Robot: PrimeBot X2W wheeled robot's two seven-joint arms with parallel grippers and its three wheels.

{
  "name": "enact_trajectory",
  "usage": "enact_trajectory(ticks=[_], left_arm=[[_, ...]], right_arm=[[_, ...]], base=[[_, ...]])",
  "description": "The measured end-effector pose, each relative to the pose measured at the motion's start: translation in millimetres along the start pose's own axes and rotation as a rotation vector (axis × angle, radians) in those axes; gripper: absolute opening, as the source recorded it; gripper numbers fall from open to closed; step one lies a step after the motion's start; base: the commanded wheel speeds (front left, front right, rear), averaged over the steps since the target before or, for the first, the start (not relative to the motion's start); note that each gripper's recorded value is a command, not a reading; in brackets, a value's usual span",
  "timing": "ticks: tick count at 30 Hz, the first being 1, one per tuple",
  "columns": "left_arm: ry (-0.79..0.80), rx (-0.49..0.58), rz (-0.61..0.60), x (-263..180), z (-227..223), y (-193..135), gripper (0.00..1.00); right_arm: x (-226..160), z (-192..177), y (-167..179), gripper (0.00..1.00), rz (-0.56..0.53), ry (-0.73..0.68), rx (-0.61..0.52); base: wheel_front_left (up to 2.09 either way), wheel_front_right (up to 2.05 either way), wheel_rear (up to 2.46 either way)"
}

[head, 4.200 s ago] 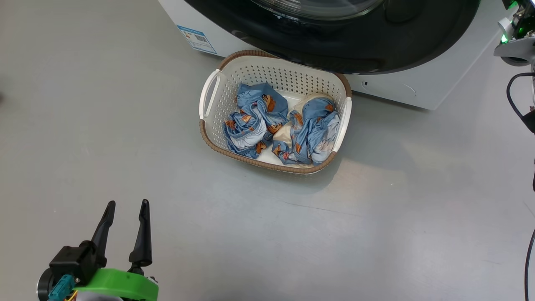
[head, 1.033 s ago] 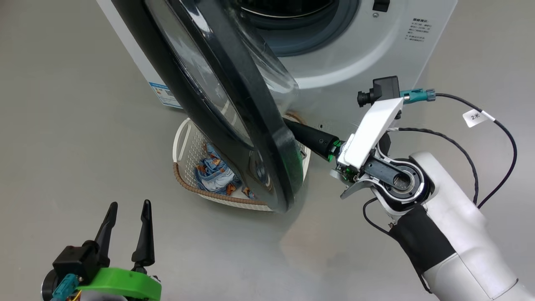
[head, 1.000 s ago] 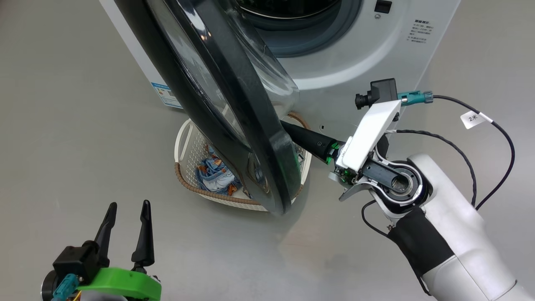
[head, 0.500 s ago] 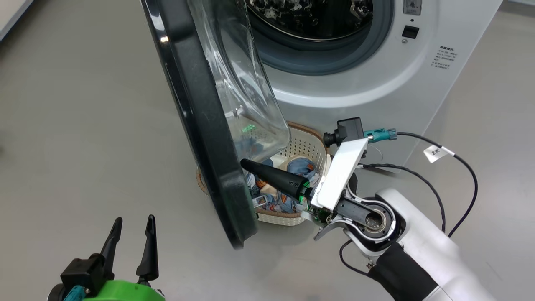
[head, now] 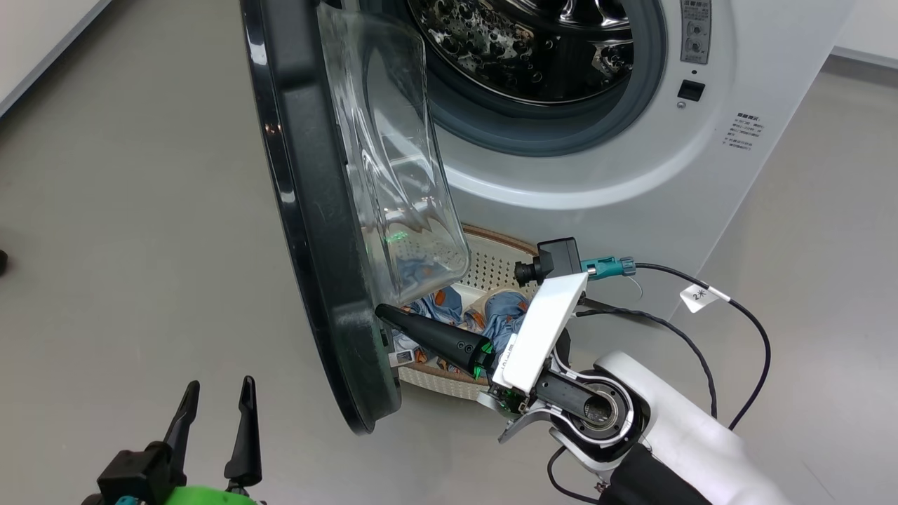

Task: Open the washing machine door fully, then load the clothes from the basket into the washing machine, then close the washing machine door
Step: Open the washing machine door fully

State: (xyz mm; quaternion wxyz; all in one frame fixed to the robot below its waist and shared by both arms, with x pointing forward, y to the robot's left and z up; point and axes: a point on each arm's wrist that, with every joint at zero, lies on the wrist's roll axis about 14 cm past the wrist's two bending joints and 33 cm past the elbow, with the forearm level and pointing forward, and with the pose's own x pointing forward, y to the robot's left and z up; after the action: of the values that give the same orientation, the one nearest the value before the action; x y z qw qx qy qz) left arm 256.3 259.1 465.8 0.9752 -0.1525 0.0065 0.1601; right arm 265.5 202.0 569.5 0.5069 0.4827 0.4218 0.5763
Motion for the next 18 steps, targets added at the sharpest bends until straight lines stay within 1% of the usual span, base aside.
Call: enact_trajectory(ticks=[9,13,15,16,17,18], left_arm=[[-0.018,0.005,0.015,-8.3,5.1,3.5,1.0],[-0.037,0.006,0.017,-8.1,11.0,1.7,1.0],[-0.048,0.008,0.018,-7.5,14.3,1.2,1.0],[-0.047,0.008,0.019,-7.5,14.0,1.6,1.0],[-0.047,0.009,0.02,-7.1,14.0,2.0,1.0],[-0.049,0.01,0.021,-6.1,14.7,2.4,1.0]], right_arm=[[-0.8,4.6,7.7,0.0,0.007,-0.048,-0.024],[-7.3,22.5,9.7,0.0,-0.014,-0.125,-0.112],[-14.7,37.9,11.9,0.43,-0.033,-0.188,-0.194],[-19.5,44.9,12.8,0.88,-0.045,-0.212,-0.238],[-25.0,51.3,13.6,1.0,-0.059,-0.231,-0.282],[-32.7,58.3,13.1,1.0,-0.077,-0.255,-0.322]], base=[[0.0,0.0,0.0],[0.0,0.0,0.0],[0.0,0.0,0.0],[0.0,0.0,0.0],[0.0,0.0,0.0],[0.0,0.0,0.0]])
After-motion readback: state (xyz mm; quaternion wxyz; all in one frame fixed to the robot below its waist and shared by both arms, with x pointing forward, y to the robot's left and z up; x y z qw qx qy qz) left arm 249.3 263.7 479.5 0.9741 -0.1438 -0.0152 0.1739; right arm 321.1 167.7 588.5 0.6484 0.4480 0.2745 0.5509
